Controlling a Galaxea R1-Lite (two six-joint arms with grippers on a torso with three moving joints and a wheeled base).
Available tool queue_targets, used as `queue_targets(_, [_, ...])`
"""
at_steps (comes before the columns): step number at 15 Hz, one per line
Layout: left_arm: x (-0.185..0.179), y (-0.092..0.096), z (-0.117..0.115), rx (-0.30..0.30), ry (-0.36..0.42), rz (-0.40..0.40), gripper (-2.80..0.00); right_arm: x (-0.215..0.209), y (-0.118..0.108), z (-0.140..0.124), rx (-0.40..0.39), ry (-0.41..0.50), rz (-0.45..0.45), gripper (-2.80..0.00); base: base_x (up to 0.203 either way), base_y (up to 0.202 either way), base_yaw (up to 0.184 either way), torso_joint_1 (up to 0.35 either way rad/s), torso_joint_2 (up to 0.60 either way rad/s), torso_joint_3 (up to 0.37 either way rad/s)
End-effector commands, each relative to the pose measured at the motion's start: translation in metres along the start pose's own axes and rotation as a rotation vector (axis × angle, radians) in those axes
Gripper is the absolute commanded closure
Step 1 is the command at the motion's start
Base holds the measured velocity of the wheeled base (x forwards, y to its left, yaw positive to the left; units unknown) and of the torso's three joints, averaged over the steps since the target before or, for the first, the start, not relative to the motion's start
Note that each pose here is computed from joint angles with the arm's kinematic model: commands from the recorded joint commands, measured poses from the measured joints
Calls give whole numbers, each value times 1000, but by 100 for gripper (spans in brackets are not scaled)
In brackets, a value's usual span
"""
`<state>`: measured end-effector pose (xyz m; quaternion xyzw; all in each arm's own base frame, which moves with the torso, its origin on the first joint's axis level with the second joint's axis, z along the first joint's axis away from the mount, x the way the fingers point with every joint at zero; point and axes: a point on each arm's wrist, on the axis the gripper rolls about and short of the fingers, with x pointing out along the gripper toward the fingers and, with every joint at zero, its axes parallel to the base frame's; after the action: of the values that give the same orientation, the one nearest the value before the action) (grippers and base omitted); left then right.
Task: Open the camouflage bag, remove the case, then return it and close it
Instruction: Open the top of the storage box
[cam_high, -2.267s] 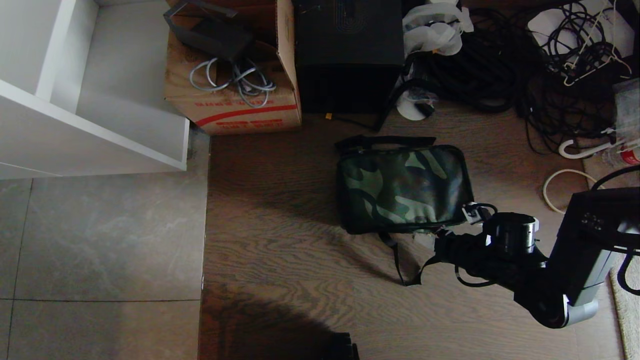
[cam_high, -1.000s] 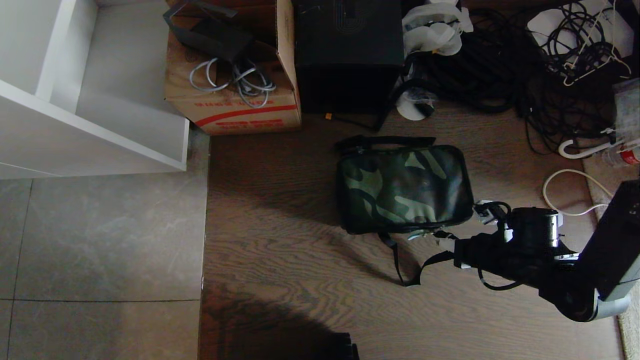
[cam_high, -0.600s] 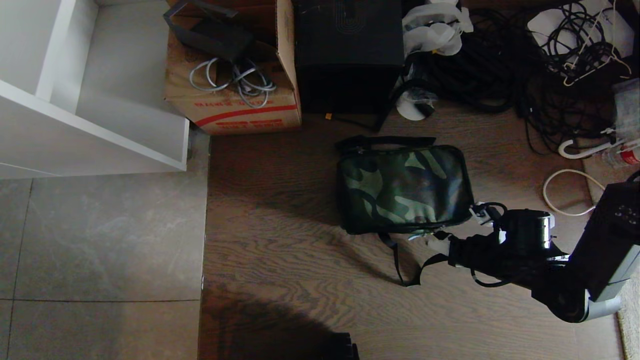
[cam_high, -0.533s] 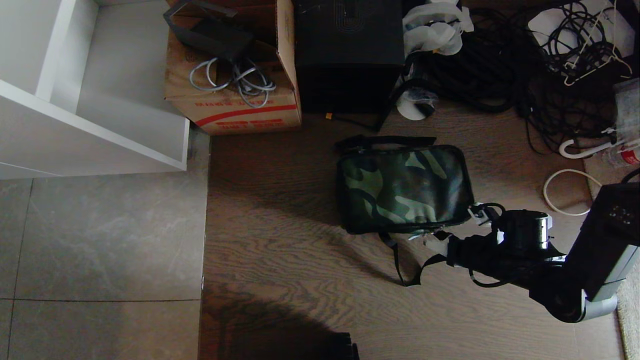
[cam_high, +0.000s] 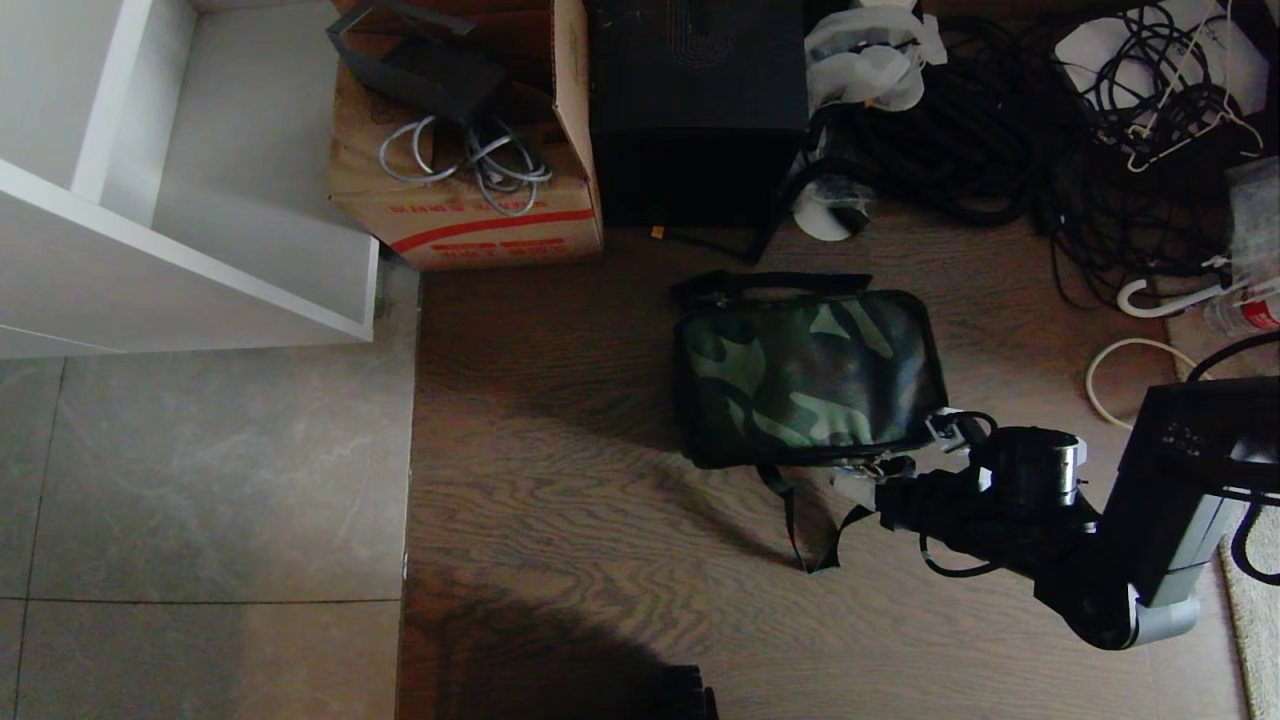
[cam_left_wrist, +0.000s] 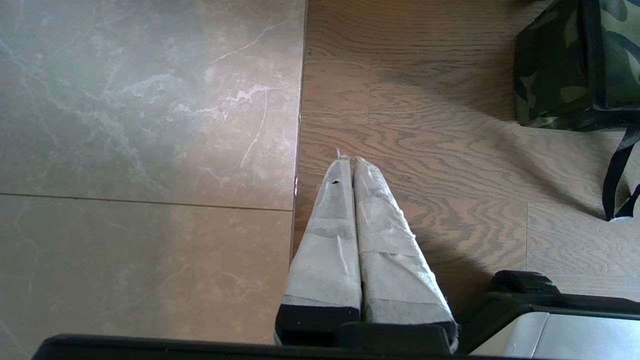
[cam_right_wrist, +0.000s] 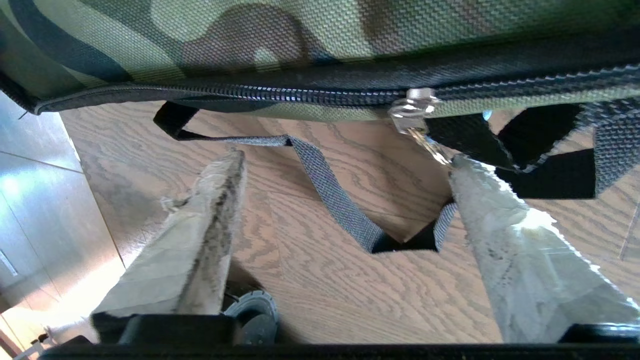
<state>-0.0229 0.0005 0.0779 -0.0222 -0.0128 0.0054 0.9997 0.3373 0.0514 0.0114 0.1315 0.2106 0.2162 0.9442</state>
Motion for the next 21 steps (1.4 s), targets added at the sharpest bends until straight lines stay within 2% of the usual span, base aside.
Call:
queue_targets(1, [1,0,-2,0,8,1,0,2,-1,-3,3,2,2,-280,0,0,0,0,0,0])
queue_targets(2, [1,0,-2,0,9,1,0,1,-1,-1,4,-5,3,-280,0,0,0,0,0,0])
queue_targets(3, [1,0,-2,0,9,1,0,1,-1,0,20,-11,5,0,0,0,0,0,0,0])
queue_targets(15, [1,0,-2,0,8,1,0,2,5,2,7,-28,26,0,0,0,0,0,0,0])
queue_targets(18, [1,0,-2,0,10,1,0,-5,9,9,-4,-41,34,0,0,0,0,0,0,0])
queue_targets(21, [1,0,-2,0,10,1,0,-16,2,17,-33,-55,36,0,0,0,0,0,0,0])
